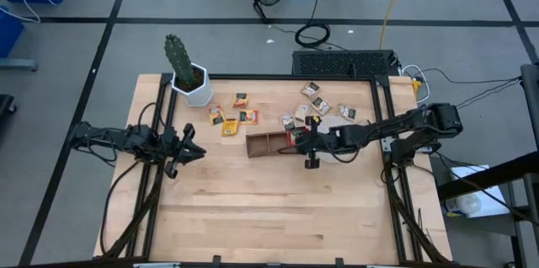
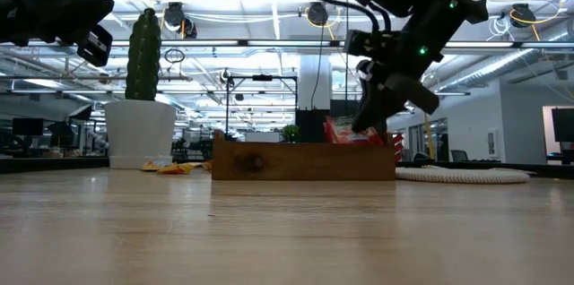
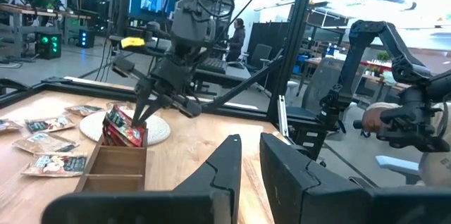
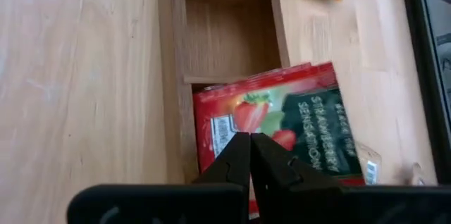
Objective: Pick & Place Tea
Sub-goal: Put the red tea bag into the right section of the wooden organizer, then put the brown tea bag into the middle section of the wooden organizer
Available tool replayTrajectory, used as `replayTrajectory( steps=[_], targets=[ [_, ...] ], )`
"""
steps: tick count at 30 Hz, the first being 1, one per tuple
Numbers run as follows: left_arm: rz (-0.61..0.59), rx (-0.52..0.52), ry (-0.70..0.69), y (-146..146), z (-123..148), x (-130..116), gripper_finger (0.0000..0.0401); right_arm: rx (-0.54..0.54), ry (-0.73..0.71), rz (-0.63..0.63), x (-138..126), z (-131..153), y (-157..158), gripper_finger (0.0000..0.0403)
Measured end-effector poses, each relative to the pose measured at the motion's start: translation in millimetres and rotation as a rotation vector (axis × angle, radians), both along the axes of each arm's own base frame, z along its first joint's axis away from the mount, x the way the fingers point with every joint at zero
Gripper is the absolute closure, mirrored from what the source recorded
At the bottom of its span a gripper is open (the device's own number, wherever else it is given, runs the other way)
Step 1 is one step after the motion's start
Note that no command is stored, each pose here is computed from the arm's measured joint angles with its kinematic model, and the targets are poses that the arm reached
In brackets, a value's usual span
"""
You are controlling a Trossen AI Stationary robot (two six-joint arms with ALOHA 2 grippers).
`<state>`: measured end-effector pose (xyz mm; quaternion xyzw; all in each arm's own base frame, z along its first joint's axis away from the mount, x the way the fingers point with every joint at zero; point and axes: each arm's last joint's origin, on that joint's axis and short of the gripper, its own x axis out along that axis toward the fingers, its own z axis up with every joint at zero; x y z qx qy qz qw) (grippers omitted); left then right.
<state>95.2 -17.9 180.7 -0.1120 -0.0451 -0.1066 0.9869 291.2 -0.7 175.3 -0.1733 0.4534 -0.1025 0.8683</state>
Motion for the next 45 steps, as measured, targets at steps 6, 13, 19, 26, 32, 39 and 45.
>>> replayTrajectory(
  steps=[6, 13, 19, 26, 32, 39, 45],
  targets=[
    [0.001, 0.000, 0.001, 0, 0, 0, 0.0343, 0.002, 0.050, 0.000, 3, -13, 0, 0.0403],
    [0.000, 0.000, 0.001, 0, 0, 0, 0.0343, 0.019, 0.079, -0.003, 8, -26, 2, 0.0403],
    [0.000, 0.000, 0.002, 0, 0, 0, 0.0343, 0.042, 0.065, -0.018, 5, -22, 6, 0.0403],
    [0.000, 0.000, 0.001, 0, 0, 0, 0.0343, 0.073, 0.056, -0.020, 1, -19, 16, 0.0403],
    [0.000, 0.000, 0.001, 0, 0, 0, 0.0343, 0.074, 0.044, -0.014, 2, -18, 19, 0.0403],
    [0.000, 0.000, 0.001, 0, 0, 0, 0.0343, 0.050, -0.024, -0.035, -2, -3, 23, 0.0403],
    [0.000, 0.000, 0.001, 0, 0, 0, 0.0343, 0.055, -0.075, -0.002, -6, 10, 33, 0.0403]
  ],
)
